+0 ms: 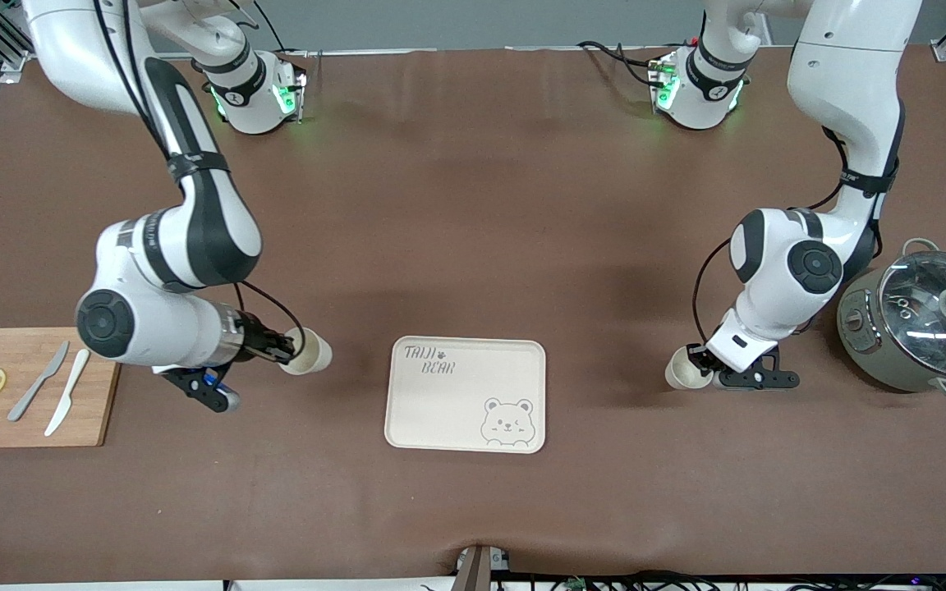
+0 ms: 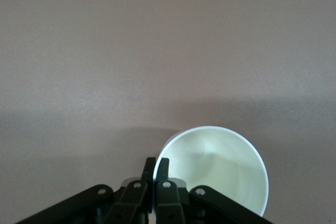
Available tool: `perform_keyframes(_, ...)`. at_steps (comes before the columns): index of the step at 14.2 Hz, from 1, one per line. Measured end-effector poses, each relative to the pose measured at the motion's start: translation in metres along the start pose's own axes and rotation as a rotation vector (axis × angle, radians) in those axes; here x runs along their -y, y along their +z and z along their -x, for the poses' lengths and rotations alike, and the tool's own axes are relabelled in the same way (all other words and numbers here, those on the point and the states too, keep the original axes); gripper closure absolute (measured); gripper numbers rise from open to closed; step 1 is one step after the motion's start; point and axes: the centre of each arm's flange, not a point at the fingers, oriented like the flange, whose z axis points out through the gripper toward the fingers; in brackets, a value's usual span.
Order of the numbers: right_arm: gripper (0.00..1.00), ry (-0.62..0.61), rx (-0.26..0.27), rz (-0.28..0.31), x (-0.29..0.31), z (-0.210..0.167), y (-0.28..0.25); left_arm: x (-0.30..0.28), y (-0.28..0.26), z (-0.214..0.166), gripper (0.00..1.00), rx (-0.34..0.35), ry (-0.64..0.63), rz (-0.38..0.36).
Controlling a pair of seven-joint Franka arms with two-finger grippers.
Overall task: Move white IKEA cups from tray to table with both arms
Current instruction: 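Carry the cups away from the tray with both grippers, then set the cups down on the table and open both grippers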
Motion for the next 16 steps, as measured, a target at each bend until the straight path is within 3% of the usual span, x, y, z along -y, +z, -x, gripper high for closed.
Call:
perform_keyframes(7,0.98,-0.141,0.007,0.058,-0.08,-0.023,-0.002,0.0,0.006,0.001,0.96,-0.003,0.001,0.0)
perform_keyframes(12,0.98,-0.236,-0.017,0.051,-0.141,-0.042,0.012,-0.001,0.006,0.001,0.96,-0.005,0.002,0.0)
perform_keyframes(16,0.98,-0.282,-0.041,0.093,-0.164,-0.05,0.024,-0.001,0.011,0.003,0.85,0.003,0.002,-0.001)
